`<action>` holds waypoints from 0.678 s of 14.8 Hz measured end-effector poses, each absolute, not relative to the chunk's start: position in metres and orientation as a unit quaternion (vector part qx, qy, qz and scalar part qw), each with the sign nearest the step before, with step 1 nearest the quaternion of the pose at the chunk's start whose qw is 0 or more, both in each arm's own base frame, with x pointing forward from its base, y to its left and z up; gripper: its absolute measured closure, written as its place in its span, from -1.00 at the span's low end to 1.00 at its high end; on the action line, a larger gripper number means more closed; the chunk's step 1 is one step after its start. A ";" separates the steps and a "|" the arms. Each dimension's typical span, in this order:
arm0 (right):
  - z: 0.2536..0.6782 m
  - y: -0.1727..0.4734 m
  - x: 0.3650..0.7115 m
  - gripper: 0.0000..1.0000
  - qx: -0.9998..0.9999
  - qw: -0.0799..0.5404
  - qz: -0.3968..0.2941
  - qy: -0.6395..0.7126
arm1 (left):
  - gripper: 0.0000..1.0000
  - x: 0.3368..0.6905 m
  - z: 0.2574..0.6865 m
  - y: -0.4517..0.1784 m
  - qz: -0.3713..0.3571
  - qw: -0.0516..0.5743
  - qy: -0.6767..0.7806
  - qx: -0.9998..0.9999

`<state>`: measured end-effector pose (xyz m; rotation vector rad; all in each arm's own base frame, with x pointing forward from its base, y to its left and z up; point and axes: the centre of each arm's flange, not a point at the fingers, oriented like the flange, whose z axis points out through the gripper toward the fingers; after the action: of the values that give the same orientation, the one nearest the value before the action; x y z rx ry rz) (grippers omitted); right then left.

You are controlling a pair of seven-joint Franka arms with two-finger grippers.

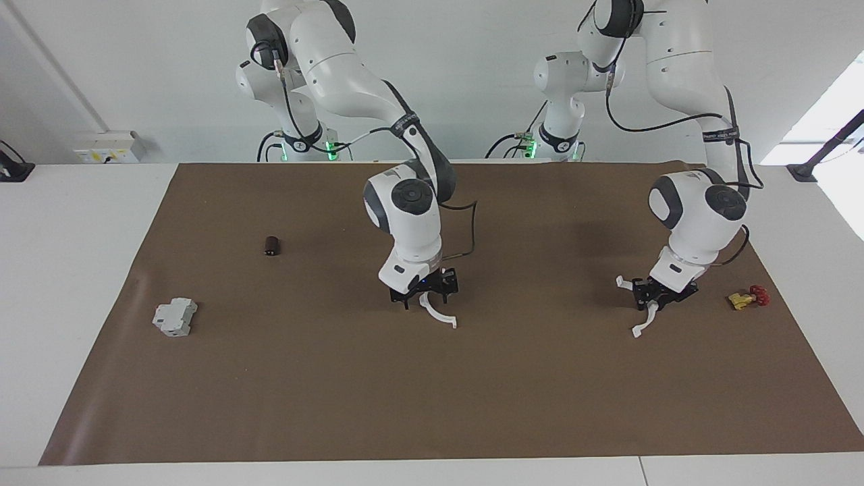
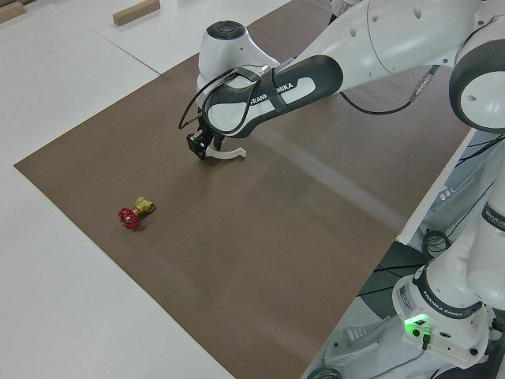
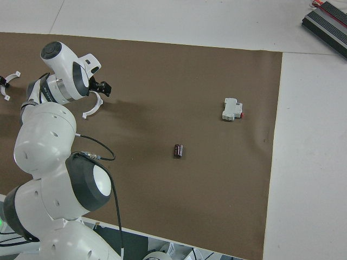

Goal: Assemble drain pipe with both arms
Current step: 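Carry the half-ring toward the table center while the left gripper grasps the other half-ring, then set the half-ring down at center while the left gripper lifts its half-ring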

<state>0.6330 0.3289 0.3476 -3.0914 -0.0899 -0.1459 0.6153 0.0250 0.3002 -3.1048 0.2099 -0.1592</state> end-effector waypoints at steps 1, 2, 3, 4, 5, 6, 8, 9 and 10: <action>0.373 0.305 0.642 -1.00 -0.998 0.020 -0.048 -0.020 | 0.59 0.615 0.302 0.025 -0.052 0.013 0.067 -0.996; 0.399 0.279 0.648 -1.00 -0.999 0.018 -0.044 -0.013 | 0.59 0.615 0.303 0.025 -0.052 0.013 0.066 -0.996; 0.425 0.250 0.650 -1.00 -0.999 0.015 -0.037 -0.004 | 0.59 0.615 0.306 0.023 -0.051 0.012 0.066 -0.996; 0.453 0.217 0.650 -1.00 -1.000 0.012 -0.028 0.003 | 0.59 0.616 0.311 0.019 -0.048 0.011 0.066 -0.997; 0.480 0.183 0.646 -1.00 -1.000 0.010 -0.018 0.009 | 0.59 0.617 0.319 0.012 -0.043 0.010 0.066 -0.997; 0.507 0.150 0.640 -1.00 -1.000 0.010 -0.010 0.017 | 0.59 0.618 0.329 0.003 -0.040 0.009 0.066 -0.997; 0.554 0.093 0.619 -1.00 -0.999 0.010 0.005 0.032 | 0.59 0.621 0.351 -0.024 -0.035 0.007 0.063 -0.997; 0.575 0.075 0.605 -1.00 -0.999 0.011 0.011 0.034 | 0.59 0.621 0.360 -0.042 -0.033 0.007 0.058 -0.998; 0.593 0.063 0.591 -1.00 -0.999 0.012 0.018 0.035 | 0.59 0.621 0.367 -0.063 -0.030 0.011 0.054 -0.998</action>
<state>0.5913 0.0629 0.5925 -3.1148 0.1089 0.0561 0.6208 -0.0633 0.3673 -3.1139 0.1674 -0.0941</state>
